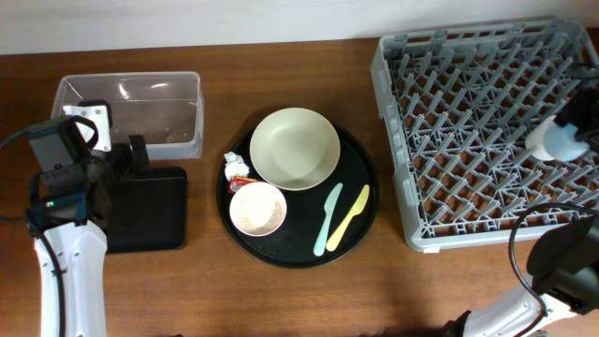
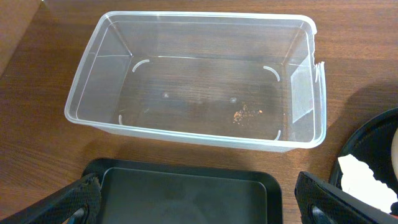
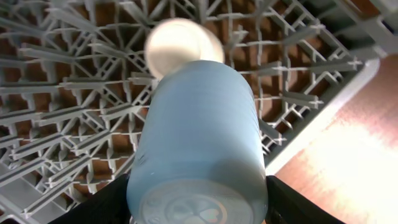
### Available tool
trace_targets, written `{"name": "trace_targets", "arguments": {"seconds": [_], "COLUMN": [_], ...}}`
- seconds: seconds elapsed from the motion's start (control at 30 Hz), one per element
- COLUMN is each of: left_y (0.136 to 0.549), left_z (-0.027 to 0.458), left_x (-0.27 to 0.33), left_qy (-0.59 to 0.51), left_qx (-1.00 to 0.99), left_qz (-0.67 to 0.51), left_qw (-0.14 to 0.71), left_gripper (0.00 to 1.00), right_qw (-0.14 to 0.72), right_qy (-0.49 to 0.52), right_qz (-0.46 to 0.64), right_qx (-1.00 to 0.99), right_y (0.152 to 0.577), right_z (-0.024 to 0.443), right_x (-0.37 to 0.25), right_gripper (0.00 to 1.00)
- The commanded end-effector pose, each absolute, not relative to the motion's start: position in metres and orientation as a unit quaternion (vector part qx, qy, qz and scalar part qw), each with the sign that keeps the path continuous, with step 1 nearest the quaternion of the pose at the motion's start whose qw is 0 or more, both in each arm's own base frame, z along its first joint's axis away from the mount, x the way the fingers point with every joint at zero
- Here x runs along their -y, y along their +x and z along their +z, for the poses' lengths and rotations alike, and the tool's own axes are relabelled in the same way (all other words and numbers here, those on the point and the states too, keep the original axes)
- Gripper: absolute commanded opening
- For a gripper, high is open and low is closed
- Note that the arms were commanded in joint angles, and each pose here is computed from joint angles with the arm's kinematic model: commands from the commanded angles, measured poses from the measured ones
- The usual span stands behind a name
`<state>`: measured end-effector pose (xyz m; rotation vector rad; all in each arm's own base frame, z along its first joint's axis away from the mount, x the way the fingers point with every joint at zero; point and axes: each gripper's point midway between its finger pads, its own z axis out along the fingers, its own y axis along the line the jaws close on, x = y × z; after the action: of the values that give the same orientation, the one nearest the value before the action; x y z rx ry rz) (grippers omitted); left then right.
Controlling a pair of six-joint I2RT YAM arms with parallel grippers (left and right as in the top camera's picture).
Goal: Sort waste into correct bins and load items into the dishwasher rack
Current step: 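Carry the light-blue cup into the rack beside the white cup, release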
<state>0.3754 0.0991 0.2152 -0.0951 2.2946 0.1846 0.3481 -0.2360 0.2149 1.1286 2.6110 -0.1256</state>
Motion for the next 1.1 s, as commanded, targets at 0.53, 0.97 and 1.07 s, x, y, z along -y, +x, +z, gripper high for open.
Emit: {"name": "trace_targets", "arguments": {"seconds": [0.53,0.97,1.07], "left_y": [0.378,0.378,0.378], "left_z": [0.225,0.225,0.225], "left_x": [-0.103,-0.103,-0.103], "left_qy": [-0.047,-0.047,-0.047], "left_qx": [-0.905,-0.905,-0.905], "left_qz": [0.077,0.077,0.077], "left_qw": [0.416,0.416,0.416], "left_gripper": [0.99,0.99,0.99], "right_qw": [0.096,0.097,0.09], "right_qy": [0.507,0.524,0.529], "right_qz": [-0.075,-0.016,-0.006], "right_qx": [-0.853,-0.846,-0.844], "right_y": [0.287,0.302,0.302], "right_z": [0.214,0.171,0.157], "right_x": [0.277,0.271,0.268], "right_gripper": [0.67,0.67,0.67]}}
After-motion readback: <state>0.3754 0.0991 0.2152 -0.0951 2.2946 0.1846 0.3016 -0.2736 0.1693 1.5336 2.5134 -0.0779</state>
